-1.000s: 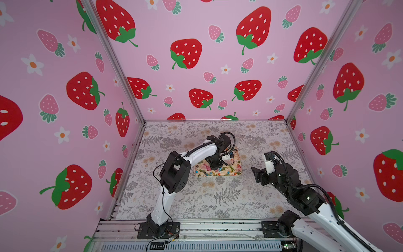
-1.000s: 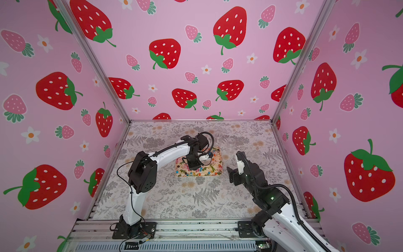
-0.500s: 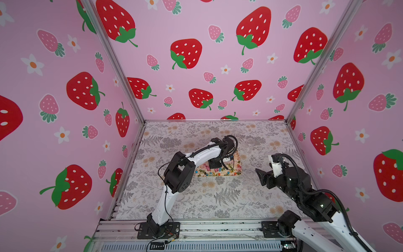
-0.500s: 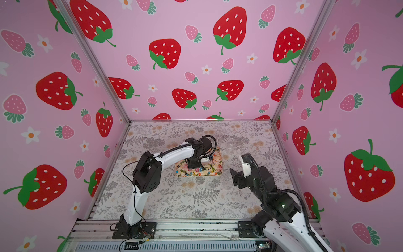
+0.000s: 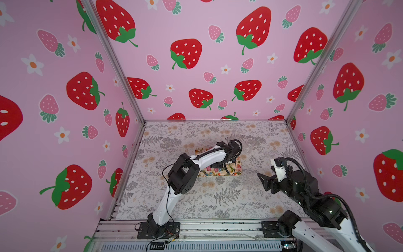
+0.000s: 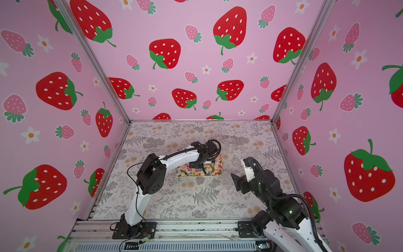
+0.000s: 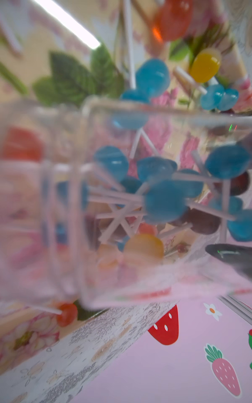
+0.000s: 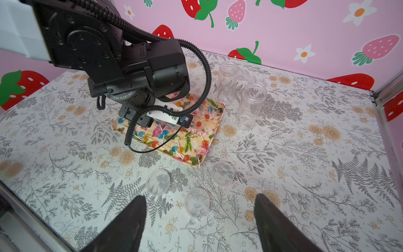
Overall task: Pour the candies out of the jar
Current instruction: 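Pour the candies out of the jar onto the tray.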
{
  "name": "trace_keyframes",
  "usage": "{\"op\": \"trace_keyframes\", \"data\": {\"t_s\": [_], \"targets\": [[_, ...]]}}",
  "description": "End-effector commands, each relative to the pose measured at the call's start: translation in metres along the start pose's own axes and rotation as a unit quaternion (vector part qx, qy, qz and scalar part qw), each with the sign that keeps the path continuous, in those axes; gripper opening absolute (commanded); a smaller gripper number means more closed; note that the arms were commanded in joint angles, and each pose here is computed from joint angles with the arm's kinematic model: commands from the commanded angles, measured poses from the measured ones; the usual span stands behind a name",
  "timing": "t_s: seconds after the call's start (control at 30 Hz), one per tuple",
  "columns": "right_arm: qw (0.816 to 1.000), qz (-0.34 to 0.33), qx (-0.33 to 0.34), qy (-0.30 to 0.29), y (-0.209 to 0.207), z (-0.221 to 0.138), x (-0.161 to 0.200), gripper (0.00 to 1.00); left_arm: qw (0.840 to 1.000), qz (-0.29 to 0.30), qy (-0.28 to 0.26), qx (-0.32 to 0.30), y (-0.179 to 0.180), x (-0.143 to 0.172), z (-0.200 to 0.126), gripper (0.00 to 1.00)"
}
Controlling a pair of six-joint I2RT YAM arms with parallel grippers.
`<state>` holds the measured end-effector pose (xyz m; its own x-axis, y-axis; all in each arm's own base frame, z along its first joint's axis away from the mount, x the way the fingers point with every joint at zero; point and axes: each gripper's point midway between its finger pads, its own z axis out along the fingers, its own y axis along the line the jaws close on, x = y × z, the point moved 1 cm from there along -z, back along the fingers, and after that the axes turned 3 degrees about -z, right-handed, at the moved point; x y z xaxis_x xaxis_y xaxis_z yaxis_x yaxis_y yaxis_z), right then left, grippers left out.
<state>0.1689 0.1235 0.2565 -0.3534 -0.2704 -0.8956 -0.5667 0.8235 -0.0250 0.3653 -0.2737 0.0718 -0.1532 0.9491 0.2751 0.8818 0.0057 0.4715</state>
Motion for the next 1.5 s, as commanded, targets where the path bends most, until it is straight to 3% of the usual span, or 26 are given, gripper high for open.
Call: {"op": "trace_keyframes", "data": {"t_s": [0.0,1.1,1.47], "targets": [[1.0,-0.001,-0.013,-0.011,0.002,-0.012,-0.005,0.8,0.998,0.026,0.027,-0.041,0.011,0.009,-0.006,0.47],[1.0,0.013,-0.021,-0.011,0.005,-0.01,-0.002,0.82,0.988,0.061,0.048,-0.134,0.028,0.025,-0.037,0.45],[1.0,0.02,-0.021,-0.011,0.005,-0.013,0.001,0.82,0.987,0.064,0.08,-0.122,0.012,0.061,-0.033,0.45]]}}
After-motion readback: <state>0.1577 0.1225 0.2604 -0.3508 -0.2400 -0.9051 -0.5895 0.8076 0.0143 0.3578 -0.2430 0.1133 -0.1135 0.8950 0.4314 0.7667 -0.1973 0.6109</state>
